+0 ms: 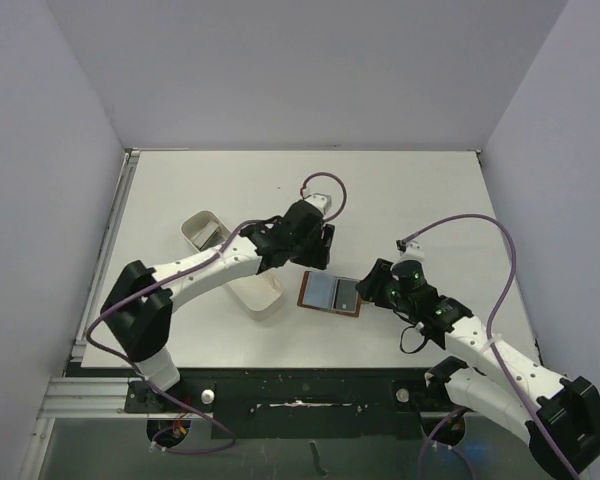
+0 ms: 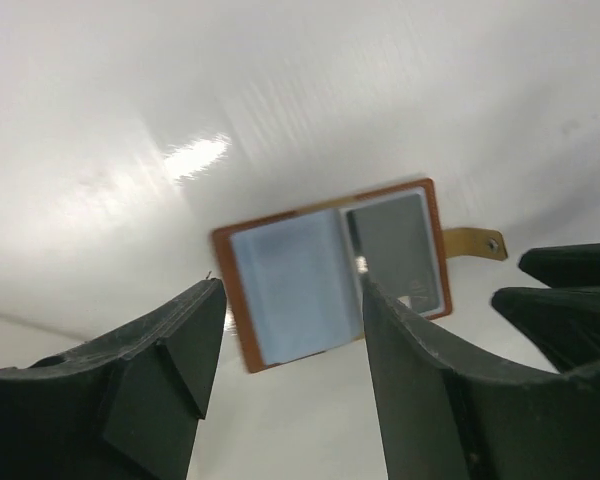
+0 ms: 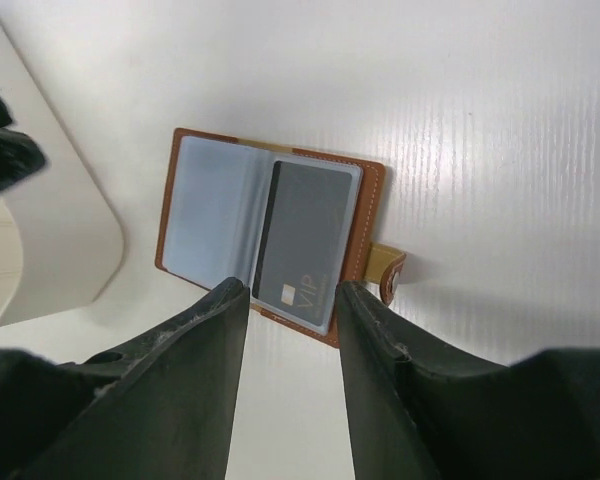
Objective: Put the credit cards into the card holder
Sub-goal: Insert the credit card into the card holder, then pick up the credit card from the storage box.
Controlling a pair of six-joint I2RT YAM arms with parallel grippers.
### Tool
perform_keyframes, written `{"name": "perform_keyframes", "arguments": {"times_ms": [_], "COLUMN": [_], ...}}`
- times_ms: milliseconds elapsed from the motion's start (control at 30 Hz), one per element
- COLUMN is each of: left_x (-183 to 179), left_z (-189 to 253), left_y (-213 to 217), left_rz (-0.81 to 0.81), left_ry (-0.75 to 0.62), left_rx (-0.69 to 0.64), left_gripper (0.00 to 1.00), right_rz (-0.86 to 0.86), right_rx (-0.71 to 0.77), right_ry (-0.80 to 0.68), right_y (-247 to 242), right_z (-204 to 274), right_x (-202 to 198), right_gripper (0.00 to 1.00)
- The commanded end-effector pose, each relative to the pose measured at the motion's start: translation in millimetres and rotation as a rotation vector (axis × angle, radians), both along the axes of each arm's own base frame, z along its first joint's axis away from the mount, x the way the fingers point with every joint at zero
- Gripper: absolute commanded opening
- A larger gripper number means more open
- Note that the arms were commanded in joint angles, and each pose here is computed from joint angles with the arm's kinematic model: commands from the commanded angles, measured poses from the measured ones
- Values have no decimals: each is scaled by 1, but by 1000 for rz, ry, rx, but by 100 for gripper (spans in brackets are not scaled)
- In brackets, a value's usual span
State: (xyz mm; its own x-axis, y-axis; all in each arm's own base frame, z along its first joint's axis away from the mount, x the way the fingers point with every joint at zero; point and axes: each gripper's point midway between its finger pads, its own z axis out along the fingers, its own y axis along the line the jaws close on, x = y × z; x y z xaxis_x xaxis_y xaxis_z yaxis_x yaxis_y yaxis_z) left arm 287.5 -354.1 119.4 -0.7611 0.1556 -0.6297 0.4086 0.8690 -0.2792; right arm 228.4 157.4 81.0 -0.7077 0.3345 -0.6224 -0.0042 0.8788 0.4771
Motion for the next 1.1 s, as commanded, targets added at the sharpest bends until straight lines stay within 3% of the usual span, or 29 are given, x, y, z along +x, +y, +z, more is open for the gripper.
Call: {"name": "perform_keyframes", "arguments": {"times_ms": [0, 333, 533, 1067], "left_x": [27, 66, 94, 124], "left_z": [63, 89, 66, -6], "left_y": [60, 185, 253, 296], "left_rz": [52, 217, 307, 202], "left_ry": [-208, -407, -379, -346], "left_rx": [142, 395, 534, 797], "left_gripper": [55, 47, 47, 50], "right_rz": [21, 56, 71, 67], "right_rx": [33, 44, 46, 35], "right_ry": [-93, -99, -84, -84], "right_y": [7, 15, 18, 12], "right_z": [36, 36, 29, 25], "right_x": [11, 14, 13, 16], "right_gripper": [41, 42, 42, 42]}}
